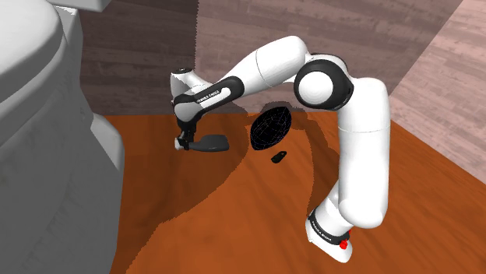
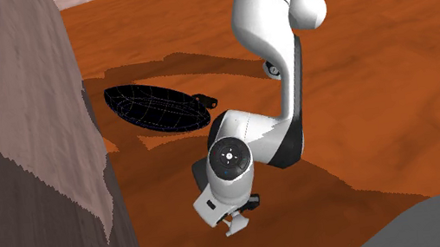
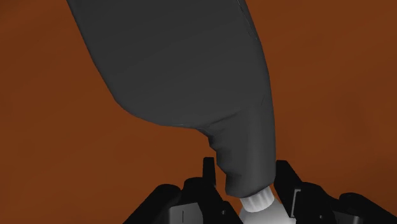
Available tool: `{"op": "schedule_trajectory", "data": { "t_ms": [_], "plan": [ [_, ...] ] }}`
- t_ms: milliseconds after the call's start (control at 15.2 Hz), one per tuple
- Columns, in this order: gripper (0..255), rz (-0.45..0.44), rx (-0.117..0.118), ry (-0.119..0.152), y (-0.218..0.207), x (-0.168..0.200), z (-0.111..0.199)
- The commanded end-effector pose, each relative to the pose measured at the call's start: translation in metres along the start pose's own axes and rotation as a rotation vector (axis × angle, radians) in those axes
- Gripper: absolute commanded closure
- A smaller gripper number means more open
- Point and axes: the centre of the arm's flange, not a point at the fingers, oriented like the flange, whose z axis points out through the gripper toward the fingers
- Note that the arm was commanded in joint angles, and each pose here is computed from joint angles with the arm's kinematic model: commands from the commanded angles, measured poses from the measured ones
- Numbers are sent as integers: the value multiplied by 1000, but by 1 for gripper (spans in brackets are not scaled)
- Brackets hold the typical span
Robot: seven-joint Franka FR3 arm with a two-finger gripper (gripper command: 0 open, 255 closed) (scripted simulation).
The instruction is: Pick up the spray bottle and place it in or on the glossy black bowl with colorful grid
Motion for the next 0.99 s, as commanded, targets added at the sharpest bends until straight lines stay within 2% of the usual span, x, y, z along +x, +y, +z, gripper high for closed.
{"op": "schedule_trajectory", "data": {
  "t_ms": [0, 924],
  "plan": [
    [255, 0, 0, -1, 0, 0, 0],
    [255, 0, 0, -1, 2, -7, -73]
  ]
}}
